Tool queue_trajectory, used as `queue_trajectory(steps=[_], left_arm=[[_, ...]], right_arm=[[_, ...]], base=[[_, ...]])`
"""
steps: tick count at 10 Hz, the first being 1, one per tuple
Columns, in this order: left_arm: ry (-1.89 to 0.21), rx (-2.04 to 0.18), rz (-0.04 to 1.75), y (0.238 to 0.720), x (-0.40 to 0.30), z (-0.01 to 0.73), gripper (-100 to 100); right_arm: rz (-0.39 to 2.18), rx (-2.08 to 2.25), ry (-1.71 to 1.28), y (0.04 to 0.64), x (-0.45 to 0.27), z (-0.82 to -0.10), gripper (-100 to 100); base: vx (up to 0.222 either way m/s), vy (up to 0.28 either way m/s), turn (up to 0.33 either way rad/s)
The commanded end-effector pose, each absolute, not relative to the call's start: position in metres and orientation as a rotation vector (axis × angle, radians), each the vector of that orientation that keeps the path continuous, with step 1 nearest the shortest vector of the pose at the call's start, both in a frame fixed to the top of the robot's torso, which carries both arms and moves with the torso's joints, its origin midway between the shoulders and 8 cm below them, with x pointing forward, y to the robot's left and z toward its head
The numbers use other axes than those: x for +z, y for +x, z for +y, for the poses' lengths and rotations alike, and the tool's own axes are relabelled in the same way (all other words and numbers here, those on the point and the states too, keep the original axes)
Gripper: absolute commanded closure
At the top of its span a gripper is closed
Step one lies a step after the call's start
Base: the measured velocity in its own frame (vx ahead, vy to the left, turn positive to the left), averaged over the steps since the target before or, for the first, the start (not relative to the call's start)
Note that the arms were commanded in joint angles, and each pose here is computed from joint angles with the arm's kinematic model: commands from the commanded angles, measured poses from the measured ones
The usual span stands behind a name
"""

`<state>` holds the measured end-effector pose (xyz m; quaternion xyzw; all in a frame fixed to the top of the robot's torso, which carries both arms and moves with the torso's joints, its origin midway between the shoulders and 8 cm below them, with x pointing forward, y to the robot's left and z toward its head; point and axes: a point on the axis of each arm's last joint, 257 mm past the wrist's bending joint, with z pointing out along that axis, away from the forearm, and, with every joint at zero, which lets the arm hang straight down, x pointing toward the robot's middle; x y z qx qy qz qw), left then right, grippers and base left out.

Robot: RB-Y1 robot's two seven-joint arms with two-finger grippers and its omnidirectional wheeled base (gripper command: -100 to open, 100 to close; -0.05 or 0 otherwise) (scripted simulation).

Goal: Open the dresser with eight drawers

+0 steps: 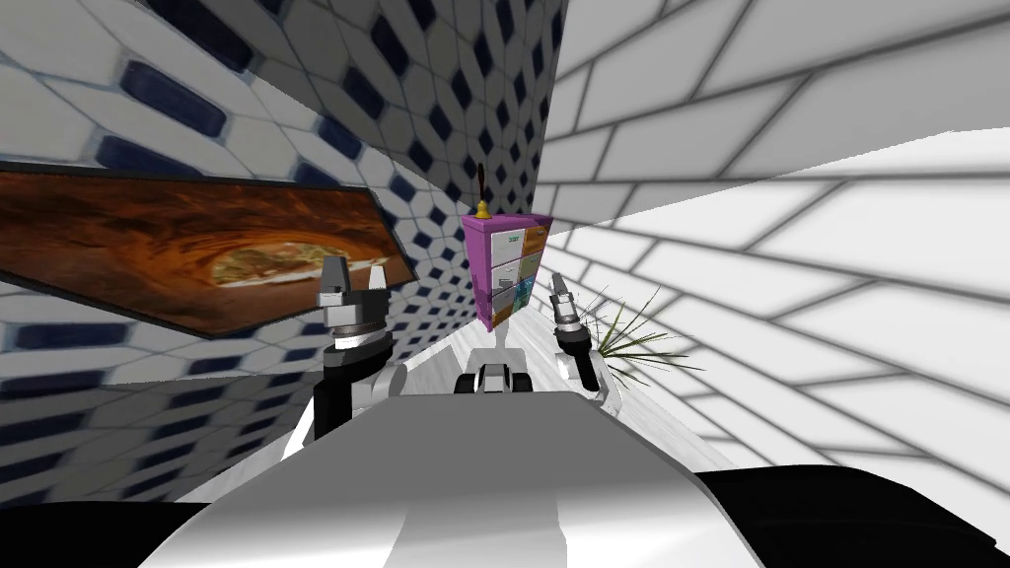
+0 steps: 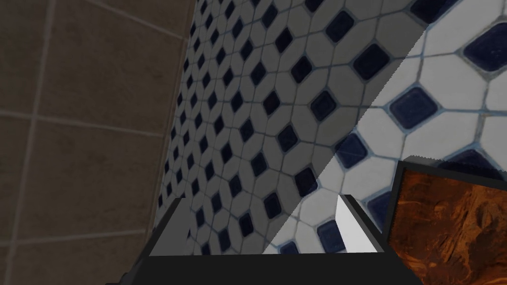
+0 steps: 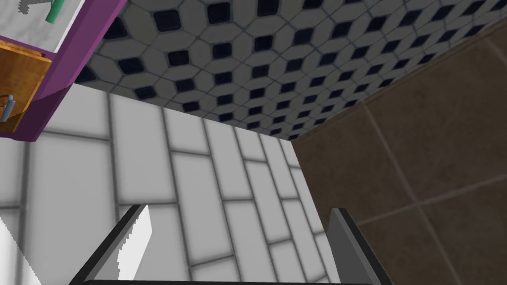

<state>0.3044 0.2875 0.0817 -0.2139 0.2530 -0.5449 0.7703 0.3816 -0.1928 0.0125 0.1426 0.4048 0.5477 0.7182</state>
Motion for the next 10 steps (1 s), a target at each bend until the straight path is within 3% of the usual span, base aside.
queue_trajectory(steps=[1,10], left_arm=[[-0.464,-1.182,0.549,0.304,0.082,0.288,0],[-0.464,-1.182,0.549,0.304,0.082,0.287,0]], right_arm=[[0.938,1.147,0.24,0.39,0.009,-0.178,-100],[1.037,0.893,-0.039,0.419,-0.003,-0.127,-100]], base=[[0.088,0.04,-0.023],[0.1,0.042,-0.038]])
